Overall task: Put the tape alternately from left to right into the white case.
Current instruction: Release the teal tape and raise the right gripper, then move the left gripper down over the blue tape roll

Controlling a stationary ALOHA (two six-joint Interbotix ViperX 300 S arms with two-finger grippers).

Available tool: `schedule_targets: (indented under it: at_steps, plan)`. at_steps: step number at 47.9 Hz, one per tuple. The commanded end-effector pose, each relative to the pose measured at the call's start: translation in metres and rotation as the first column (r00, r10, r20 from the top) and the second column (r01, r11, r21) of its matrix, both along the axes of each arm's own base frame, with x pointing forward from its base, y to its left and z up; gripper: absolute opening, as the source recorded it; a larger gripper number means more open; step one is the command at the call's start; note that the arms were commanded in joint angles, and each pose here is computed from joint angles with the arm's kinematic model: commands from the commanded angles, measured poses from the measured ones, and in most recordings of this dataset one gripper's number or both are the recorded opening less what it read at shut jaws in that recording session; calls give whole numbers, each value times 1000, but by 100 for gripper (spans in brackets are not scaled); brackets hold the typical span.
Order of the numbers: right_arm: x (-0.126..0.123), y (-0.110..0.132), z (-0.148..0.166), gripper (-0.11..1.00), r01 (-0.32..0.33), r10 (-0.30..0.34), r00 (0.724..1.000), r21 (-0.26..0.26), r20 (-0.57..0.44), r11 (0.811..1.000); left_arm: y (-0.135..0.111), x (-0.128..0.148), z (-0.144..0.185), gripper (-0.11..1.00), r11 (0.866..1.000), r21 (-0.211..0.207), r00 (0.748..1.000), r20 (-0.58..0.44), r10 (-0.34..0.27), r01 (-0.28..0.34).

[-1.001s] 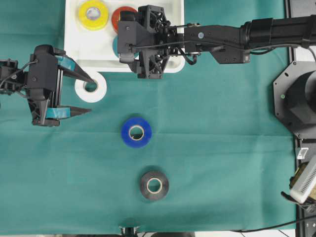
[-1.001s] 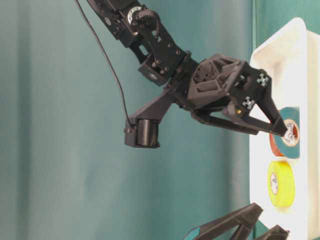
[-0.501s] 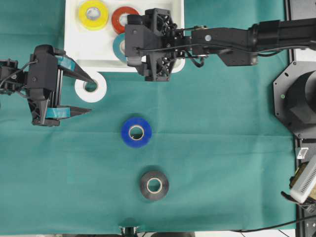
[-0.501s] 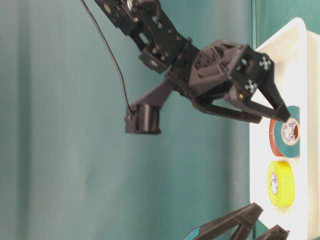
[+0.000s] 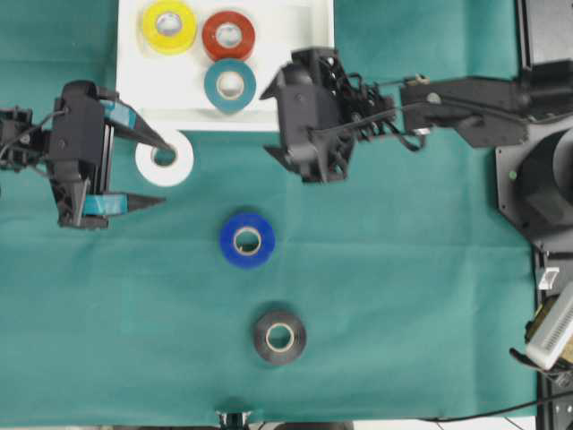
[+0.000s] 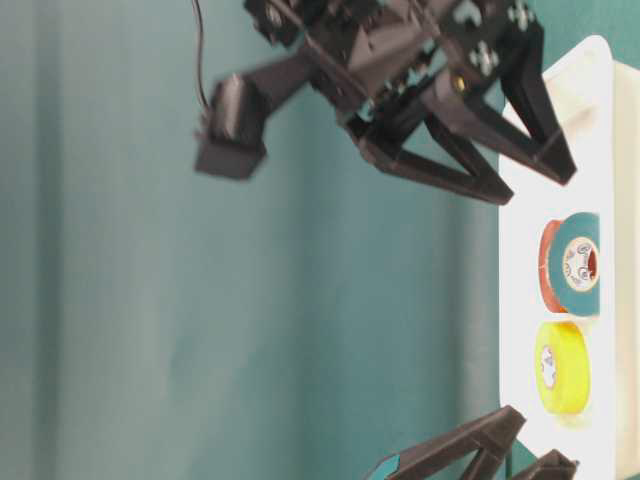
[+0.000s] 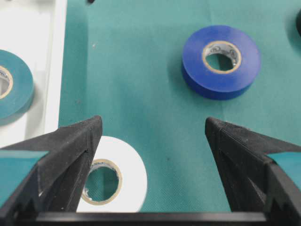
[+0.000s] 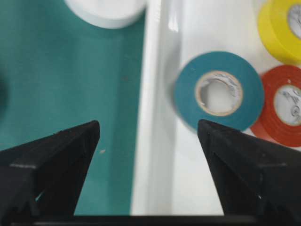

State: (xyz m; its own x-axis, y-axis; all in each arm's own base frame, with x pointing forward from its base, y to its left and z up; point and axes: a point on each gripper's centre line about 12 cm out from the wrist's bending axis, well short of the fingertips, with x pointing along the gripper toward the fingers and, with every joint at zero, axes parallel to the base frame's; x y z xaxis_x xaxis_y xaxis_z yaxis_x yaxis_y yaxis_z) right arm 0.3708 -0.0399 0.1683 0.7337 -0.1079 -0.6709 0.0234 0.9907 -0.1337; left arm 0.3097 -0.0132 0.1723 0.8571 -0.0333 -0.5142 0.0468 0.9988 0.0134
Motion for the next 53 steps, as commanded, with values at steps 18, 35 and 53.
schedule_targets:
  at_steps: [18, 35, 53]
  plan:
    - [-28, 11, 17, 82, -35, 34, 996, 11, 88, 999, -4, 7, 14, 96, 1000, -7, 999, 46, -7, 8]
    - [-28, 12, 16, 82, -38, 37, 996, 11, 85, 999, -12, 14, 21, 96, 996, -94, 998, 61, 18, -12]
    - [-29, 12, 16, 82, -38, 37, 996, 11, 83, 999, -12, 19, 27, 95, 974, -214, 994, 61, 86, -71]
